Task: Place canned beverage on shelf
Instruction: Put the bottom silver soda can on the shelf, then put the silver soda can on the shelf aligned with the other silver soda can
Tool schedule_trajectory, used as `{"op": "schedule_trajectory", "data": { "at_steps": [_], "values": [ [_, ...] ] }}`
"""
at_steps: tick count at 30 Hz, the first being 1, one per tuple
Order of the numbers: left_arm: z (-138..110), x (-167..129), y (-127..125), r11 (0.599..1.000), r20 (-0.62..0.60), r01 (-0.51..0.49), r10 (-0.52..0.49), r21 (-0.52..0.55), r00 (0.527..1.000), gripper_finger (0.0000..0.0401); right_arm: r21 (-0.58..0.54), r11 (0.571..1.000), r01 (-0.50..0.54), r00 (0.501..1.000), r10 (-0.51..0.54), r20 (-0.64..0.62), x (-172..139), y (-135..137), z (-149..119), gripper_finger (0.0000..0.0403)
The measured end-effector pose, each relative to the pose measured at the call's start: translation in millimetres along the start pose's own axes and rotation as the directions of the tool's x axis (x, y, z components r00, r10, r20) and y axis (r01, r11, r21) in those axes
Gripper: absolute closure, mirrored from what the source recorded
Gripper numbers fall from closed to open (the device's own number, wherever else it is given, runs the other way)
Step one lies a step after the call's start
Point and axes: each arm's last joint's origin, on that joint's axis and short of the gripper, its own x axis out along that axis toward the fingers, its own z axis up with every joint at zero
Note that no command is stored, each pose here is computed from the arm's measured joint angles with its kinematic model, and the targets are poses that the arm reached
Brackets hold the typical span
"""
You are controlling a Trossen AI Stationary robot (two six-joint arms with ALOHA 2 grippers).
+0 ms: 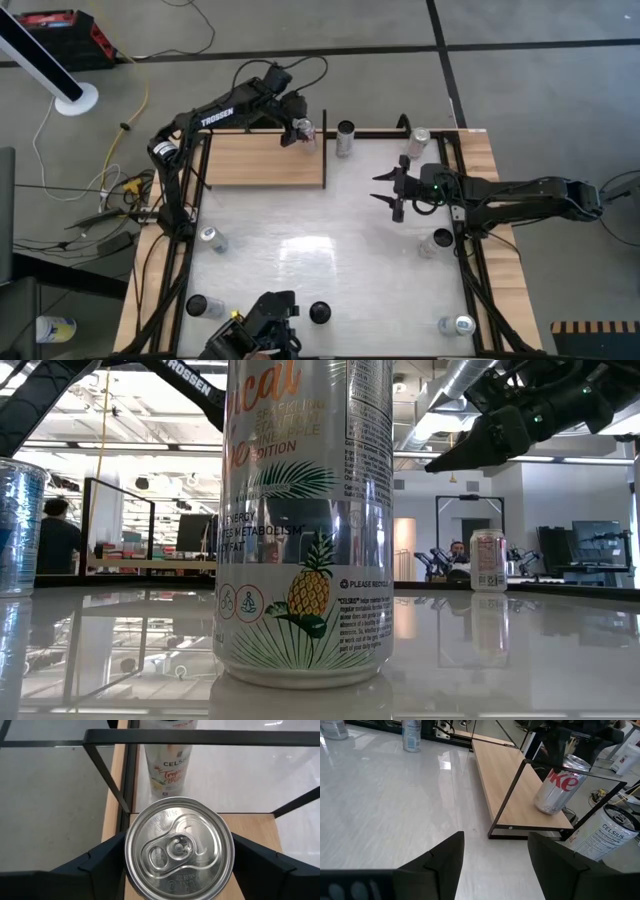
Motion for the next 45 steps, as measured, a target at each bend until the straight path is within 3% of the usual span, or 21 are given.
{"op": "schedule_trajectory", "data": {
  "at_steps": [12,19,28,36,45],
  "values": [
    [4,4,-8,1.000,-0.005,0.015,-0.014,0.010,1.000,0.0101,0.000,1.000,0.000,1.000,0.000,0.000,0,0,0,0.0159],
    [8,8,-13,0.998,-0.049,-0.047,0.049,0.042,0.998,0.0100,0.000,1.000,0.000,1.000,0.000,0.000,0,0,0,0.0159],
    [9,8,-13,0.998,-0.049,-0.055,0.057,0.037,0.997,0.0070,0.003,1.000,0.000,1.000,0.000,0.000,0,0,0,0.0159],
    [9,7,-12,0.998,-0.049,-0.056,0.057,0.037,0.997,0.0068,0.002,1.000,0.000,1.000,0.000,-0.001,0,0,0,0.0159],
    [31,-9,-11,0.996,-0.038,-0.073,0.075,0.053,0.996,0.0068,-0.001,1.000,-0.001,1.000,0.001,-0.008,0,0,-1,0.0159]
  ]
}}
